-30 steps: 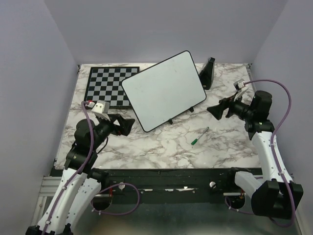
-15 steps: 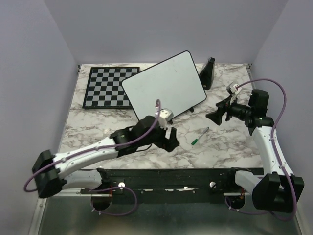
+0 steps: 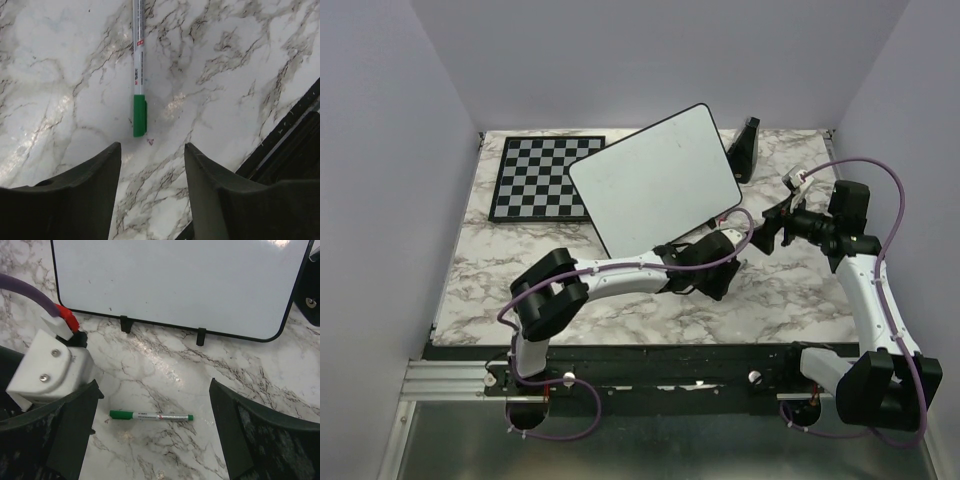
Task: Write a sentence on the whiteboard
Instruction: Pick up the whiteboard marker from the center of the board.
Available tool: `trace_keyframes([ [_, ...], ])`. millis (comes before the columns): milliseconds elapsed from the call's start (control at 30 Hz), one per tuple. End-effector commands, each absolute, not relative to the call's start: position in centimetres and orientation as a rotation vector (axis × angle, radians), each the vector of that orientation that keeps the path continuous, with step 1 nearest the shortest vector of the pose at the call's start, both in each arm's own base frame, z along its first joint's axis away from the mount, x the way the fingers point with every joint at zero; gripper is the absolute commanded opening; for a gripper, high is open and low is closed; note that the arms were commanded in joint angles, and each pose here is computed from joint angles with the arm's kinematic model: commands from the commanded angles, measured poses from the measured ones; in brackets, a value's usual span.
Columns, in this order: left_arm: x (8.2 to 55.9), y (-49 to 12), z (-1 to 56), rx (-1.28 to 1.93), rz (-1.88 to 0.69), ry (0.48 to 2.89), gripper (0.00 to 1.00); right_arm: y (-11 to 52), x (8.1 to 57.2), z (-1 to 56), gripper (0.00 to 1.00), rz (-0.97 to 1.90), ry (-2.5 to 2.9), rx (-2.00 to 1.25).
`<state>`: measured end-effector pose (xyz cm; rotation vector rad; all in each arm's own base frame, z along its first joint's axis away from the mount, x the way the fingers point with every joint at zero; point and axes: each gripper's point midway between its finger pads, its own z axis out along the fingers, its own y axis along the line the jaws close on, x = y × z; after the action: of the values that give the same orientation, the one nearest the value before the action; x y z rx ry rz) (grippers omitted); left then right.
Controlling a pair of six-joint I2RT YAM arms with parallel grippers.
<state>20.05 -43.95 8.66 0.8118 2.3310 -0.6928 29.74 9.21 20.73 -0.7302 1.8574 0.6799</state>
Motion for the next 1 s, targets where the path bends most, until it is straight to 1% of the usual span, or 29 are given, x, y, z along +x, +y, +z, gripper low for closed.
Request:
trace_keyframes([
  [0, 19.7, -45.1, 6.9, 0.901, -0.665, 2.367, 0.56, 8.7, 30.1, 21.7, 1.0, 0.655, 1.862, -0.711],
  [100, 19.7, -45.3, 6.1, 0.914, -0.652, 2.381, 0.52, 8.7, 30.2, 21.7, 1.0, 0.658, 1.863, -0.71],
  [167, 20.0, -45.5, 5.7, 0.924, -0.634, 2.383, 0.52, 8.6, 30.2, 21.6, 1.0, 0.659, 1.866, -0.707],
  [333, 20.4, -45.8, 4.8, 0.939, -0.596, 2.401, 0.47, 8.5, 30.3, 21.6, 1.0, 0.656, 1.869, -0.703],
  [567, 21.2, -45.8, 2.9, 0.958, -0.502, 2.428, 0.43, 8.3, 30.4, 21.4, 1.0, 0.654, 1.882, -0.692],
  [633, 21.8, -45.7, 2.7, 0.961, -0.459, 2.427, 0.38, 8.3, 30.4, 21.4, 1.0, 0.656, 1.882, -0.692],
  [833, 21.9, -45.0, 1.3, 0.993, -0.373, 2.462, 0.34, 8.3, 30.4, 21.4, 1.0, 0.658, 1.883, -0.69],
  [967, 21.2, -43.7, 0.5, 1.017, -0.308, 2.49, 0.29, 8.2, 30.5, 21.3, 1.0, 0.659, 1.886, -0.688],
])
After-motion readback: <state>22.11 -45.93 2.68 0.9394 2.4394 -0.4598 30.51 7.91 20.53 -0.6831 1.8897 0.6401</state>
